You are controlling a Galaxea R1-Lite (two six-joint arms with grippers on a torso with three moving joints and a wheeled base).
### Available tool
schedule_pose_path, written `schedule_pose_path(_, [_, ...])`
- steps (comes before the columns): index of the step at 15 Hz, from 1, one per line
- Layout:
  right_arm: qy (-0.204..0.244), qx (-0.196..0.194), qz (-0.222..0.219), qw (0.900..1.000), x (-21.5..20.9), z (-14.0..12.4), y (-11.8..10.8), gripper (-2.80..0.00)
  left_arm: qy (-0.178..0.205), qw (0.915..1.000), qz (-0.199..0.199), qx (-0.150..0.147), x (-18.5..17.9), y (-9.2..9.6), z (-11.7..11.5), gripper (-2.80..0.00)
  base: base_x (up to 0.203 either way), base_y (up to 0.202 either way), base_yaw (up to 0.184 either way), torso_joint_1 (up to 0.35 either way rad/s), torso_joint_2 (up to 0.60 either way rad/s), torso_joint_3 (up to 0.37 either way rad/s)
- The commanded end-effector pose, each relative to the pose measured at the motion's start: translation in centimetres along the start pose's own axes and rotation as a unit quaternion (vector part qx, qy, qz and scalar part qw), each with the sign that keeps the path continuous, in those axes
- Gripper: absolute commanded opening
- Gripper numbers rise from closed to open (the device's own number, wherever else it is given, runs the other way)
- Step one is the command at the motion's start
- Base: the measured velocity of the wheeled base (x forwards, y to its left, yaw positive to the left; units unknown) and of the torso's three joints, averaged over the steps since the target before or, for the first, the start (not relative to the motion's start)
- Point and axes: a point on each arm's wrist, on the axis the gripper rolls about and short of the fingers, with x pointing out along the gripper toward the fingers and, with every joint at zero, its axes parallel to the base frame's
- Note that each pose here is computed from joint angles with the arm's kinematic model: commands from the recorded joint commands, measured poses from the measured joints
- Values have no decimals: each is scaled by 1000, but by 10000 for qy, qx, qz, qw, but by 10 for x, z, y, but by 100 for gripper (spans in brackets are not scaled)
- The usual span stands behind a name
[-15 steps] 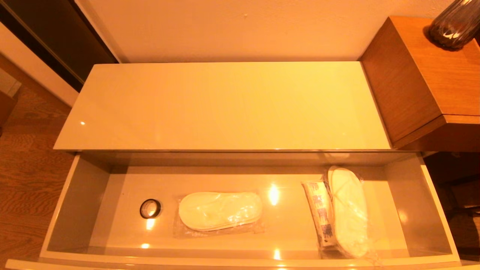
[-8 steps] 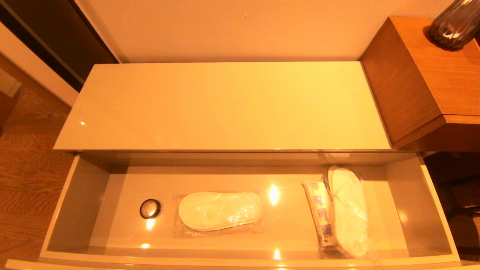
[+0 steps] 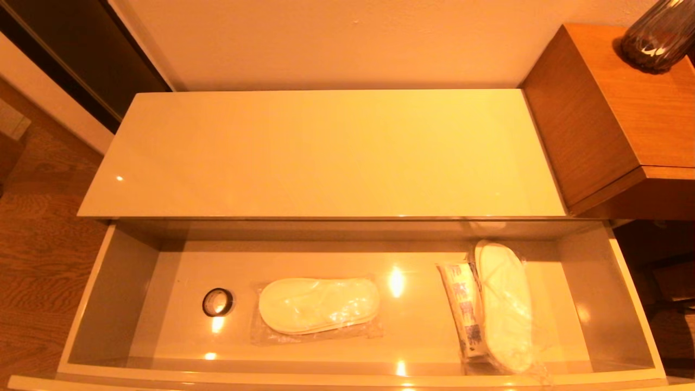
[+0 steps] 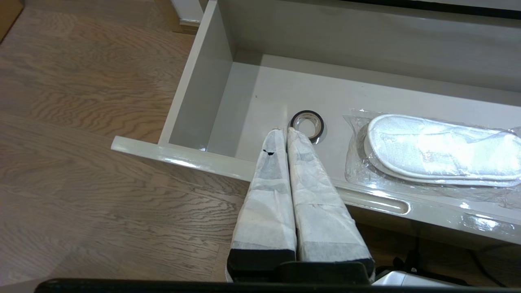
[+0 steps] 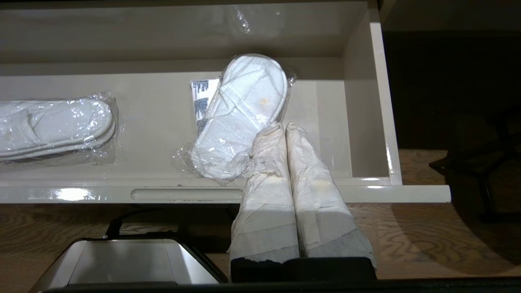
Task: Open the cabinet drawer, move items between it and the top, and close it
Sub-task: Take out the disposable slippers from the drawer
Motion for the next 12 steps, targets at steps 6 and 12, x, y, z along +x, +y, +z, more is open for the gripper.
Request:
schedule_pose_path(6, [7,-2,6,10000,0,0,0,-280,-186,9998,-2,-8,-3,0,-1,-280,0,0,0,0,0,0])
schedule_pose_path(12, [7,-2,-2,10000,0,0,0,-280,-179,9998,-2,-8,-3,0,-2,-280,0,0,0,0,0,0])
